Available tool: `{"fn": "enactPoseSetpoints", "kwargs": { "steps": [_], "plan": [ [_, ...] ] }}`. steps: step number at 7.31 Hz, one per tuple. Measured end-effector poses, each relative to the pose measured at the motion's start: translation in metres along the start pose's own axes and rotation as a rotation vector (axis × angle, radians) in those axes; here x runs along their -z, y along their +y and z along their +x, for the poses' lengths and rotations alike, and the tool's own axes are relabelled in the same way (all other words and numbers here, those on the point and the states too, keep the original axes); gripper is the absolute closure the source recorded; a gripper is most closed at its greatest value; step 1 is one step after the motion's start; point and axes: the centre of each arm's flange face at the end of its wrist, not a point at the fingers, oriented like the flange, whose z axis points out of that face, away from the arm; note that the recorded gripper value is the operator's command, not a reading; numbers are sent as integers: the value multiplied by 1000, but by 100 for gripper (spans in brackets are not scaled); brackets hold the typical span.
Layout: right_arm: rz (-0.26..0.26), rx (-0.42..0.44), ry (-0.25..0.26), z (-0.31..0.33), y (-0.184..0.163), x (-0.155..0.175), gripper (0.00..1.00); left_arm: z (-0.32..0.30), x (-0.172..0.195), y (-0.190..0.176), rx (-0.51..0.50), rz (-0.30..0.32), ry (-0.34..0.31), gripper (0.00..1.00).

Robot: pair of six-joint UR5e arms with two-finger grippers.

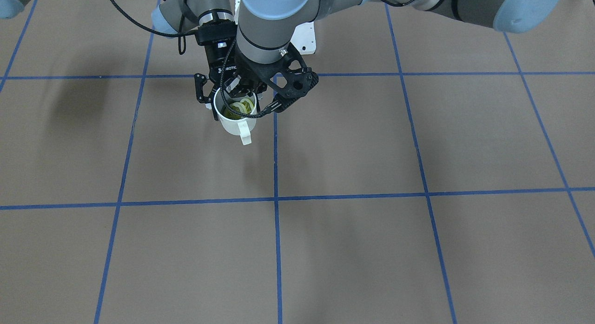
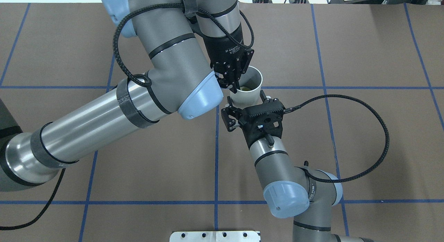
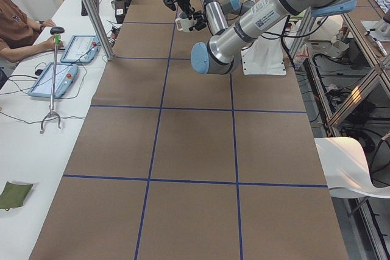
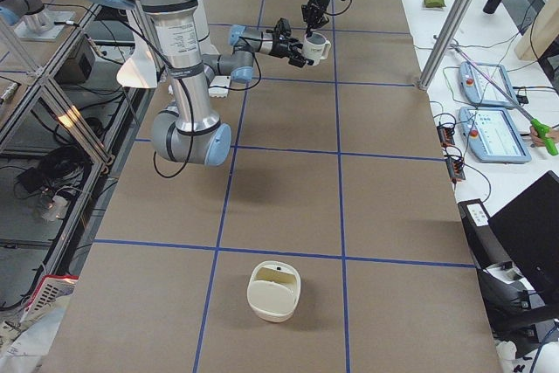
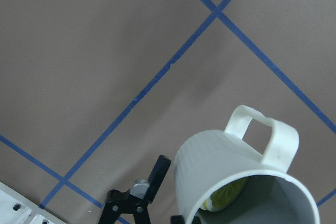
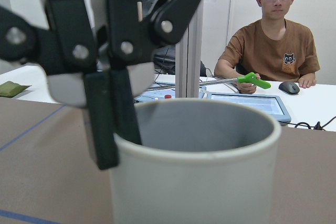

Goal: Left arm hands cup to right arm to dump lemon

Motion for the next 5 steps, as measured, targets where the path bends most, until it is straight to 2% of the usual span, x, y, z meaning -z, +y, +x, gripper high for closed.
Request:
{"fn": "enactPoseSetpoints", "kwargs": {
  "steps": [1,2,3,4,5],
  "plan": [
    [1,0,1,1,0,-1,17,0,0,0,0,0,0,100],
    [1,0,2,1,0,-1,36,0,0,1,-1,0,1,100],
    [1,0,2,1,0,-1,54,0,1,1,-2,0,2,74],
    [-1,3,3,1,1,-2,61,0,1,2,-3,-1,2,32],
    [-4,9,6,3,4,-3,64,0,2,2,-5,0,4,0]
  ]
}}
